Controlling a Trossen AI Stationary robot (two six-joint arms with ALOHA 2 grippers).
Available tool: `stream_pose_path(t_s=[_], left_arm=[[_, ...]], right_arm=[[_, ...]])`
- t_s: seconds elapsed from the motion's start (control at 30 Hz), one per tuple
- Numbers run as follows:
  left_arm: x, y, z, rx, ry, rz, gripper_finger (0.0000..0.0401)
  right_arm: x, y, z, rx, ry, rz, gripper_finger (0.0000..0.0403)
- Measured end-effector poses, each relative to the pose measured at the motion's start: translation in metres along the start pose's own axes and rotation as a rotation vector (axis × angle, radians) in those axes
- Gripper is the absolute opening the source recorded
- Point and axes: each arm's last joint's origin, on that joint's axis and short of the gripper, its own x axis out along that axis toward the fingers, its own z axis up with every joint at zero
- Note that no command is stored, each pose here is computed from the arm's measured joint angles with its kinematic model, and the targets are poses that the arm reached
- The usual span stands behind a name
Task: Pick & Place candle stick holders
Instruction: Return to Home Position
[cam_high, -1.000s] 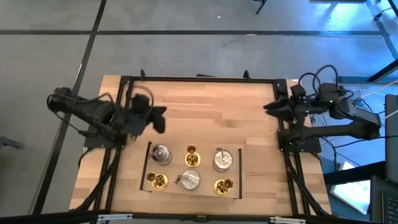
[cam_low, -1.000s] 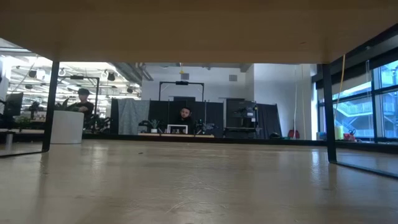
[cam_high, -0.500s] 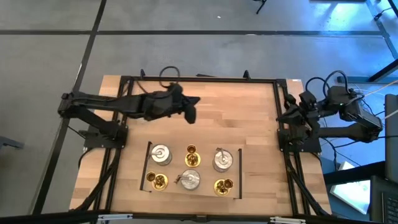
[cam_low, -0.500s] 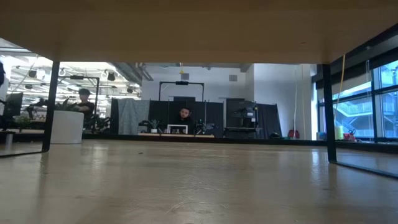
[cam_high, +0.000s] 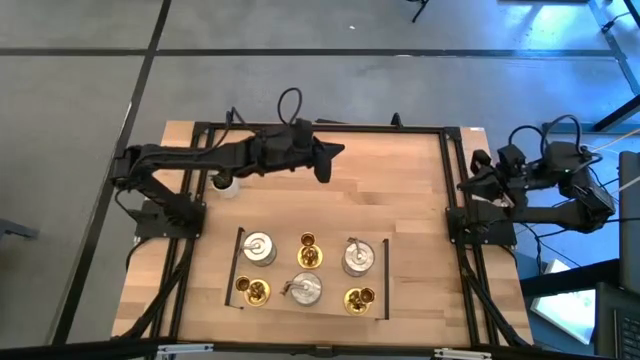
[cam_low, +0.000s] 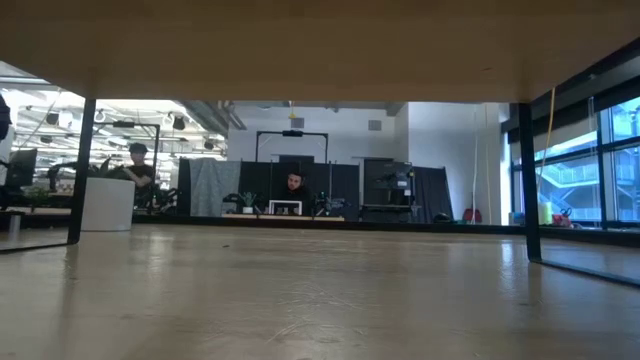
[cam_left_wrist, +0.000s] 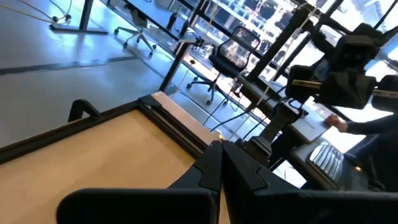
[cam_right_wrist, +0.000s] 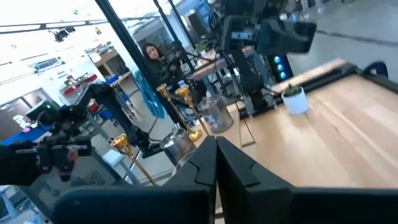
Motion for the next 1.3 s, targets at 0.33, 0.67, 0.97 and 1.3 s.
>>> stream_pose_path(t_s=[0.33,0.67,0.97,1.3], left_arm=[[0.002,0.006,0.005,0.026,0.011,-0.021,0.0002],[0.002,0.006,0.003,0.047,0.033,-0.040,0.0001],[0.002,0.006,0.003,0.042,0.035,-0.042,0.0001],[0.003,0.012,0.007,0.036,0.024,-0.024,0.0003]], right_arm=[[0.001,0.002,0.003,0.071,-0.018,0.028,0.0005],[-0.004,-0.005,-0.001,-0.117,-0.040,-0.138,0.0005],[-0.029,-0.005,-0.012,-0.205,-0.081,-0.181,0.0004],[-0.058,-0.008,-0.037,-0.192,-0.221,-0.273,0.0004]])
